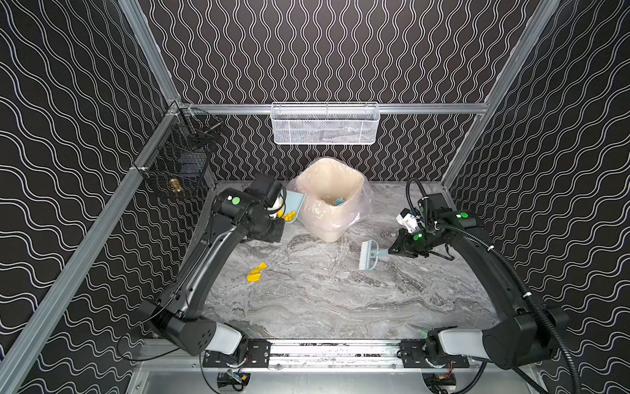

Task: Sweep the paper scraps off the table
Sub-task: 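Lift the dustpan toward the bin with the left gripper while the right raises the brush, then tip the dustpan over the bin with the left gripper to empty it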

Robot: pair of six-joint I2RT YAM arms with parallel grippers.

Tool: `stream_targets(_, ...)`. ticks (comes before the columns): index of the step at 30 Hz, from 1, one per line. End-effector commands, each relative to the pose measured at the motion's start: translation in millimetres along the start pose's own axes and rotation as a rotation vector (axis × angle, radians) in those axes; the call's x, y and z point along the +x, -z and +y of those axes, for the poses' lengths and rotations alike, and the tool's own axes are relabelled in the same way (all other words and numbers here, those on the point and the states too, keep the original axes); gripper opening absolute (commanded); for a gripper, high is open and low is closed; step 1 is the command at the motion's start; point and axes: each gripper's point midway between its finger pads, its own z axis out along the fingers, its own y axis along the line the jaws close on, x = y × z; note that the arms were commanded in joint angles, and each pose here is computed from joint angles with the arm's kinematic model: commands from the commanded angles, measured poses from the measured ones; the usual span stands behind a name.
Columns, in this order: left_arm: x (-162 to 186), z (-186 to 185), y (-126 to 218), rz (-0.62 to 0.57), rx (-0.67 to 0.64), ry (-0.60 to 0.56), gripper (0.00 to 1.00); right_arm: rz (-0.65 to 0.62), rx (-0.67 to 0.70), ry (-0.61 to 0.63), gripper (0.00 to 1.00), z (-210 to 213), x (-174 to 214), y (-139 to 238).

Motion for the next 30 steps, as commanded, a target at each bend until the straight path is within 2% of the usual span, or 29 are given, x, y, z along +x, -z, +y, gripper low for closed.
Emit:
stream_targets(1, -14.0, 9.5, -0.4, -0.001, -0.017, -0.051, 0.00, 0.002, -0.019, -0.013, 0.00, 2.6, 2.6, 2.3)
stream_targets(12, -67.4, 31.7, -19.1, 0.056, -0.183, -0.176, 0.00, 0.014, -0.021, -0.055, 0.00, -3.3, 11.3, -1.4)
stream_targets(20, -102.5, 35.7, -19.8, 0.015, -0.344, -0.305, 0.00, 0.048, -0.018, -0.080, 0.00, -8.5, 21.7, -6.4)
stream_targets(30, -152.4, 20.4, -0.8, -0.112, -0.680, -0.519, 0.00, 0.088, -0.011, -0.081, 0.00, -15.9, 33.6, -14.4)
